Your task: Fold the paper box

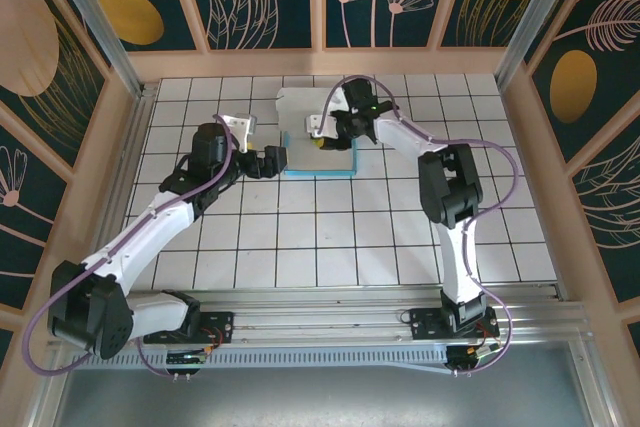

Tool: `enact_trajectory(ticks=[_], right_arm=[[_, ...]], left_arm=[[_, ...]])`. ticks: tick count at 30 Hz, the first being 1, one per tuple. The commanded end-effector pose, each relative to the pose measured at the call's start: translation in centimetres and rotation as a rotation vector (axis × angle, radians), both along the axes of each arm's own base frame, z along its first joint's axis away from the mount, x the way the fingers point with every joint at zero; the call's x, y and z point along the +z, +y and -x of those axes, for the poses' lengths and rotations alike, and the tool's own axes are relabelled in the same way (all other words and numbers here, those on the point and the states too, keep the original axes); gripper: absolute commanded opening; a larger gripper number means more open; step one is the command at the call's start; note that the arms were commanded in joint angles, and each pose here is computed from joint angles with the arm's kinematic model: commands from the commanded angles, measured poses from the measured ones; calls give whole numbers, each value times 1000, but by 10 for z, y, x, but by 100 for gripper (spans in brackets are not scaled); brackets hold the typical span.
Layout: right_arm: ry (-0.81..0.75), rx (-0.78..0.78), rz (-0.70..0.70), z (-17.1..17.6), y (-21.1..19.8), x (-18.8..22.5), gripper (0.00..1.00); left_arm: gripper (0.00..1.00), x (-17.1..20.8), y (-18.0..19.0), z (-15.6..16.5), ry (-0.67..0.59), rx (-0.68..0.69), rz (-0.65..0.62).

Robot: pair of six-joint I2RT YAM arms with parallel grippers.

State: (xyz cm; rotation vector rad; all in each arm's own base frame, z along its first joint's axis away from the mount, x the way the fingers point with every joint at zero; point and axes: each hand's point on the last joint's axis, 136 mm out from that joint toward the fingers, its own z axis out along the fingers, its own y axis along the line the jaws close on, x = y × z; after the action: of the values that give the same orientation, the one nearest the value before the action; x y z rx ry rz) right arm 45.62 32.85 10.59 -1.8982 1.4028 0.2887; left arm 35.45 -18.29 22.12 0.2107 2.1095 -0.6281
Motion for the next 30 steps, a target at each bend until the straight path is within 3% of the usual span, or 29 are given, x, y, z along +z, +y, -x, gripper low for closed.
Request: enact_trajectory(ticks=[1,8,10,14,17,22,25,27,30], right_arm=[[64,44,57,13,3,-21,30],[93,-9,19,14,16,-54,38],[84,-33,10,12,18,-57,47],[49,-76,-11,7,16,-43,61],[31,-104,-59,9,14,-21,63],[92,-311,-355,10,1,52,63],[124,-491,-563,8,-27,102,64],[159,-691,-700,1,-57,126,67],[217,-916,-785,-9,-97,137,71]], left_arm=[[99,10,13,-1,-31,78,19],[99,2,24,-4,-41,143,2],[99,1,27,-6,-41,164,-2],[99,1,33,-11,-54,208,-8],[99,3,39,-20,-96,239,-42],[99,8,38,-47,-120,252,-130],[99,12,31,-69,-121,225,-153],[99,12,28,-84,-109,203,-149],[99,17,21,-100,-115,135,-112]])
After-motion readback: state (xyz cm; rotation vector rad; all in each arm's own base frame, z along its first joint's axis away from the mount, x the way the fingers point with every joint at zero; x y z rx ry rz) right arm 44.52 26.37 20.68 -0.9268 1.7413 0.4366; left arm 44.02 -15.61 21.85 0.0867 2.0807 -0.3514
